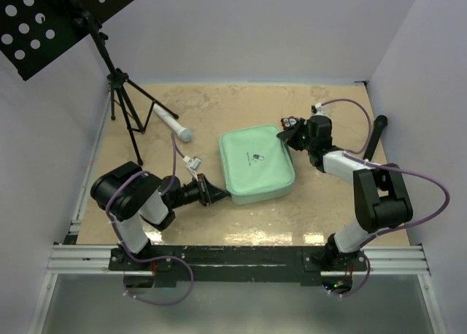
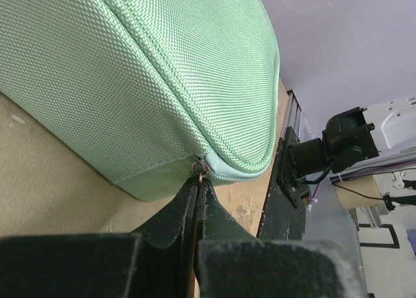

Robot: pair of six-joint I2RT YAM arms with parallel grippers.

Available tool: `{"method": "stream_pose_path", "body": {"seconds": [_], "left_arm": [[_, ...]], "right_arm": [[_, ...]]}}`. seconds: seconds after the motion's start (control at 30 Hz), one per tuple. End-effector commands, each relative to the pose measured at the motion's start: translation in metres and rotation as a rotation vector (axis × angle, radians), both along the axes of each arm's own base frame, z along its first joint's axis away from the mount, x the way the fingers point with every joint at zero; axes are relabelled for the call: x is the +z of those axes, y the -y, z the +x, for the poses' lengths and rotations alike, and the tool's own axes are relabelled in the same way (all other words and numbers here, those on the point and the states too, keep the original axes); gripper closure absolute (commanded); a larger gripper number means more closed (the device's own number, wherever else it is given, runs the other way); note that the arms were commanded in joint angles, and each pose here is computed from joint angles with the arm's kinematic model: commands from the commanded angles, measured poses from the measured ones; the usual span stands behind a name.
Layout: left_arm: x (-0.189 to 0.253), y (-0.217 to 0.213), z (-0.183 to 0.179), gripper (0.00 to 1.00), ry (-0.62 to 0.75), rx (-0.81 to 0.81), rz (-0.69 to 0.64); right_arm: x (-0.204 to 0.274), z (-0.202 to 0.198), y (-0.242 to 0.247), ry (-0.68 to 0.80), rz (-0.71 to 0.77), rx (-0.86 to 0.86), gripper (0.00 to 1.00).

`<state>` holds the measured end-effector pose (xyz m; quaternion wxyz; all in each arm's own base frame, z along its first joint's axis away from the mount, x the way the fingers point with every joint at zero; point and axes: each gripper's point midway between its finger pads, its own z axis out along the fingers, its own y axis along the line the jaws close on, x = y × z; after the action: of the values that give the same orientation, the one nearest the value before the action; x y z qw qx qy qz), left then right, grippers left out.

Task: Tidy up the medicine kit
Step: Zip the medicine box at the center of the board.

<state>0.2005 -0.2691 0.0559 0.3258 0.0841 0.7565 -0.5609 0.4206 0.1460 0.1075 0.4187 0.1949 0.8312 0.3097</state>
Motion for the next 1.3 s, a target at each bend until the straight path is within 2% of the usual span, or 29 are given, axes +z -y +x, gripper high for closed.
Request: {"method": "stream_pose_path", "body": {"seconds": [0.0,0.1,0.13,0.17,0.23,0.33,0.43,0.57,0.7,0.83,0.93,1.1,1.27], "left_arm": [[0.044,-0.011,-0.017,1.0,0.295,-0.001,-0.108],[0.049,-0.008,-0.014,1.0,0.305,-0.003,-0.122],[0.05,-0.007,-0.013,1.0,0.308,-0.005,-0.126],[0.053,-0.006,-0.011,1.0,0.316,-0.001,-0.132],[0.053,-0.005,-0.011,1.0,0.317,-0.006,-0.135],[0.053,-0.006,-0.011,1.0,0.329,-0.008,-0.13],[0.051,-0.005,-0.014,1.0,0.378,-0.034,-0.107],[0.046,-0.004,-0.012,1.0,0.442,-0.056,-0.074],[0.048,-0.004,-0.008,1.0,0.486,-0.043,-0.062],[0.053,-0.005,-0.002,1.0,0.549,-0.03,-0.044],[0.046,-0.003,0.007,1.0,0.58,-0.031,0.028],[0.034,0.004,0.021,1.0,0.649,-0.03,0.176],[0.036,0.001,0.027,1.0,0.678,0.005,0.225]], "right_arm": [[0.02,0.019,0.013,0.073,-0.05,-0.038,1.0],[0.045,0.019,0.013,0.13,-0.107,-0.042,0.6],[0.057,0.016,0.011,0.15,-0.134,-0.044,0.51],[0.069,0.014,0.009,0.171,-0.158,-0.055,0.44],[0.087,0.009,0.005,0.195,-0.209,-0.066,0.38],[0.115,-0.004,-0.01,0.235,-0.276,-0.054,0.37],[0.119,-0.035,-0.05,0.272,-0.272,0.123,0.4],[0.079,-0.077,-0.086,0.21,-0.251,0.33,0.44],[0.044,-0.114,-0.1,0.155,-0.215,0.473,0.49],[0.067,-0.136,-0.095,0.226,-0.238,0.479,0.4],[0.078,-0.149,-0.085,0.241,-0.235,0.467,0.37],[0.076,-0.169,-0.082,0.206,-0.181,0.469,0.37],[0.065,-0.19,-0.094,0.161,-0.066,0.533,0.39]]}}
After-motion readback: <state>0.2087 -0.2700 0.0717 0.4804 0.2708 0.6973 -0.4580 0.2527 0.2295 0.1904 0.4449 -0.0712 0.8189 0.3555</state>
